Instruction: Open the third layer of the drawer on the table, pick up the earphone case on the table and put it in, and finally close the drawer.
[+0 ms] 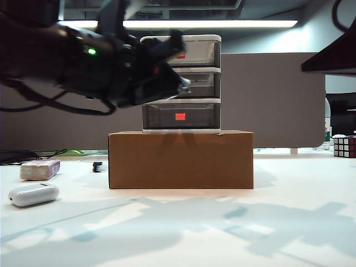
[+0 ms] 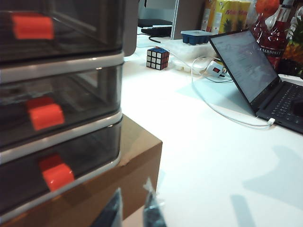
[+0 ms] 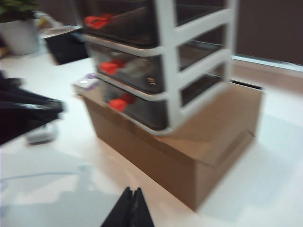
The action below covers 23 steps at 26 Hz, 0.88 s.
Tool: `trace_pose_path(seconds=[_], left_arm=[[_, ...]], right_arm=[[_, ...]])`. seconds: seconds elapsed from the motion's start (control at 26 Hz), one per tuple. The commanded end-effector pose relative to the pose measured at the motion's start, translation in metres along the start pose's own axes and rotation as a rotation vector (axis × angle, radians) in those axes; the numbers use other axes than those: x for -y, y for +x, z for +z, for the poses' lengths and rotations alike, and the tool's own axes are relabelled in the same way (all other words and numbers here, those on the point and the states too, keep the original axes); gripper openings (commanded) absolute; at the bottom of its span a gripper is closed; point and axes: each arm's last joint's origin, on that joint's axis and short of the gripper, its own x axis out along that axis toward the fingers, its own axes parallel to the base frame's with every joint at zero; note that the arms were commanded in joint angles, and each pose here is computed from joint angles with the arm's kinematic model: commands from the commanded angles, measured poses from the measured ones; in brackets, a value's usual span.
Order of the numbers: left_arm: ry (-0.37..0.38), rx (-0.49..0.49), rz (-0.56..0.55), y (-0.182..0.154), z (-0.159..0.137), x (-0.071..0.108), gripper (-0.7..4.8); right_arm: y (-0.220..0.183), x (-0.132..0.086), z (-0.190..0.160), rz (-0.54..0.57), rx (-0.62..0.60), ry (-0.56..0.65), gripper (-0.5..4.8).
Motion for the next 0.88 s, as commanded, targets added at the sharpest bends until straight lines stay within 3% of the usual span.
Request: trace_pose_path(seconds=[0.04,0.19,0.5,0.69,0.88], left_arm=[[0.000,0.010,0.142,0.011,-0.001,-0.004,0.69],[0.002,-0.012,0.191,0.022,-0.007,-0.005,2.15],[-0.048,-0.020,0.344,0.037,-0.016,-0.001,2.20],[-0.093,-0.022,0.348,0.053,-0.022,0.001,2.19],[-0.091,-0.013,0.361,0.065,-0.019,0.007,2.19]], right_arm=[[0.012,0.003,0.002,0.051,0.038,-0.028,0.03],[0.033,0.008,0.004,0.094,-0.010,-0.002,0.36],[0.073,0.020,0.024,0.164,-0.035,0.006,0.36],[0.083,0.022,0.035,0.188,-0.018,-0.011,0.36],[0.084,0.020,0.038,0.196,-0.003,-0.022,0.36]])
